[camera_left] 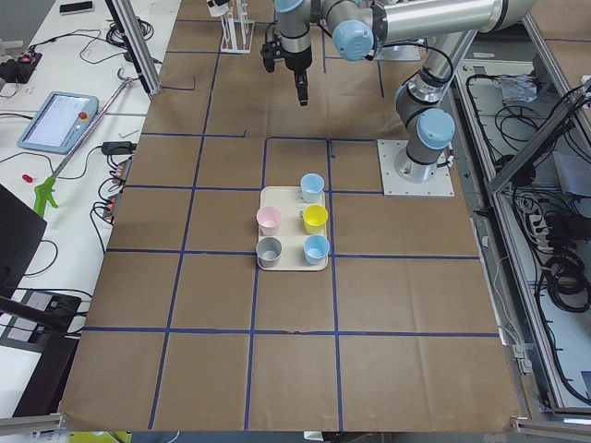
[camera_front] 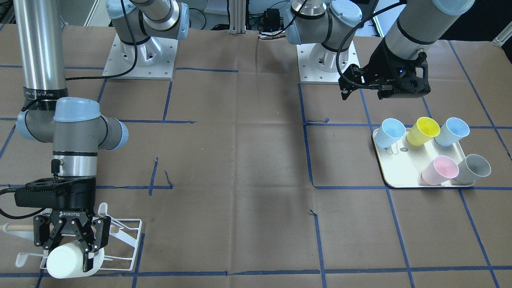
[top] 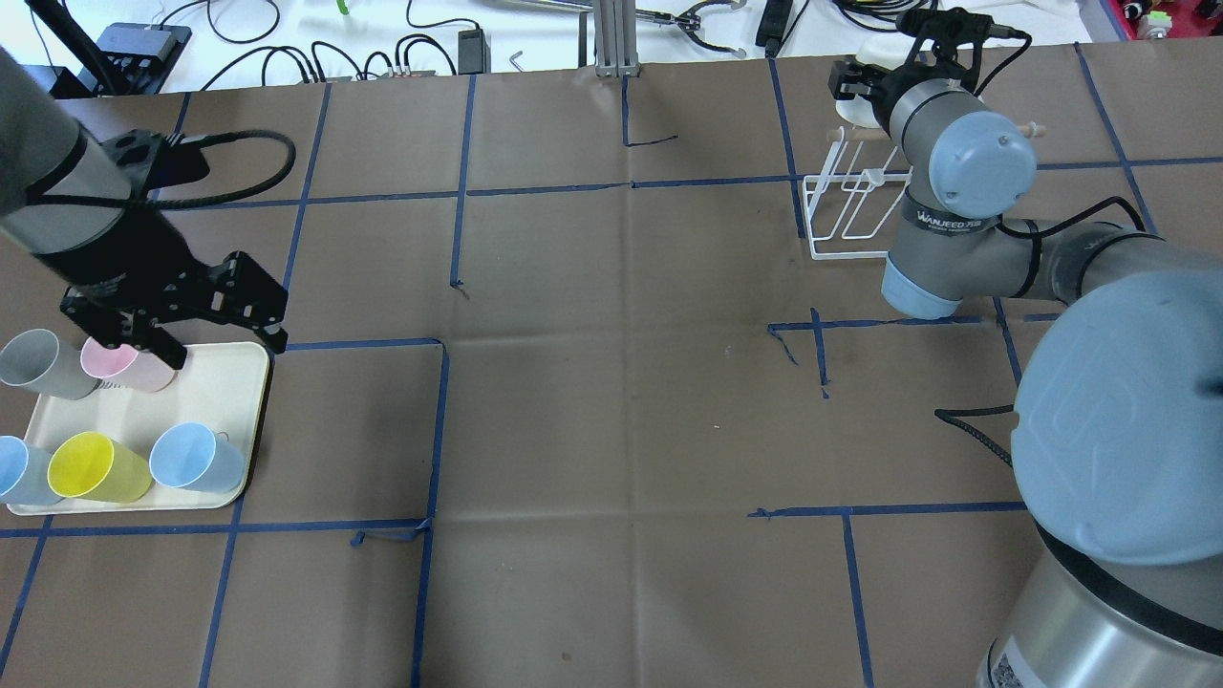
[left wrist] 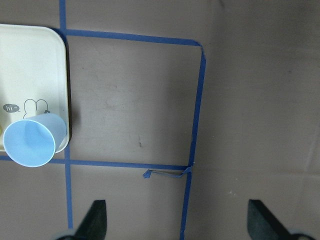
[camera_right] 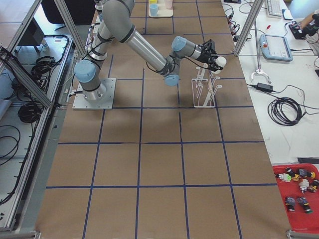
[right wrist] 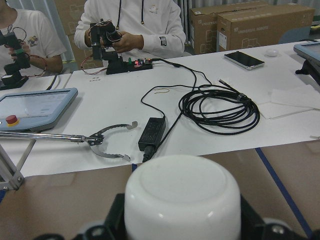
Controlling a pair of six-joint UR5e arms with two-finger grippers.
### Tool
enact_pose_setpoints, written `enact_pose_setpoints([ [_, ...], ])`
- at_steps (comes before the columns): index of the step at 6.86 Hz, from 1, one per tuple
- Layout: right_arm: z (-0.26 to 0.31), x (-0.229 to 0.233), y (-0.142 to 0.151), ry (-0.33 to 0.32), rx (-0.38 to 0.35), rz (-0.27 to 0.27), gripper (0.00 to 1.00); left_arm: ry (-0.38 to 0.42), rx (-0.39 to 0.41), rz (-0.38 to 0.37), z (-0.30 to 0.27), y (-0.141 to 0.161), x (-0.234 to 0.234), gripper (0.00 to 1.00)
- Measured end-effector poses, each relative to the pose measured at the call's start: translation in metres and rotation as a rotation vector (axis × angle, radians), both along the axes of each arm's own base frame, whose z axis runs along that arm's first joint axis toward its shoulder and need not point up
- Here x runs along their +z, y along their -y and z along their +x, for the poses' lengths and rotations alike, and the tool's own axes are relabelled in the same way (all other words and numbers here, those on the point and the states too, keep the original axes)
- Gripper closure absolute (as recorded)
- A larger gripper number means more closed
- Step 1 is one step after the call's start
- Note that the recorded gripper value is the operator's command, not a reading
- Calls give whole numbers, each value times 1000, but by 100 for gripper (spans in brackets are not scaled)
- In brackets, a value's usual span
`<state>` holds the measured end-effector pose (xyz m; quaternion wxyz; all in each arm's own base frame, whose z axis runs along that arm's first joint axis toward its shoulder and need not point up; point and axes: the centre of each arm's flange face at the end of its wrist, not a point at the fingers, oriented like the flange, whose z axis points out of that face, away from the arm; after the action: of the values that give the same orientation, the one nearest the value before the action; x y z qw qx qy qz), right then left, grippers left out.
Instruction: Transfer IKEA cup to right arm and place on rack
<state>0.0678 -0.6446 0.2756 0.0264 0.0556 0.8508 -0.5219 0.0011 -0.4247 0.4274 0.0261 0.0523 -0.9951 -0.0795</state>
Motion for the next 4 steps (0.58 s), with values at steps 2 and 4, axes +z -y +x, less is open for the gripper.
enact_pose_setpoints([
  [2, 0, 1, 0, 3, -2, 0, 0, 35, -18, 30, 68, -24, -25, 1],
  [4, 0, 6, 1, 0, -1, -8, 0, 42, -42, 7, 103, -32, -49, 1],
])
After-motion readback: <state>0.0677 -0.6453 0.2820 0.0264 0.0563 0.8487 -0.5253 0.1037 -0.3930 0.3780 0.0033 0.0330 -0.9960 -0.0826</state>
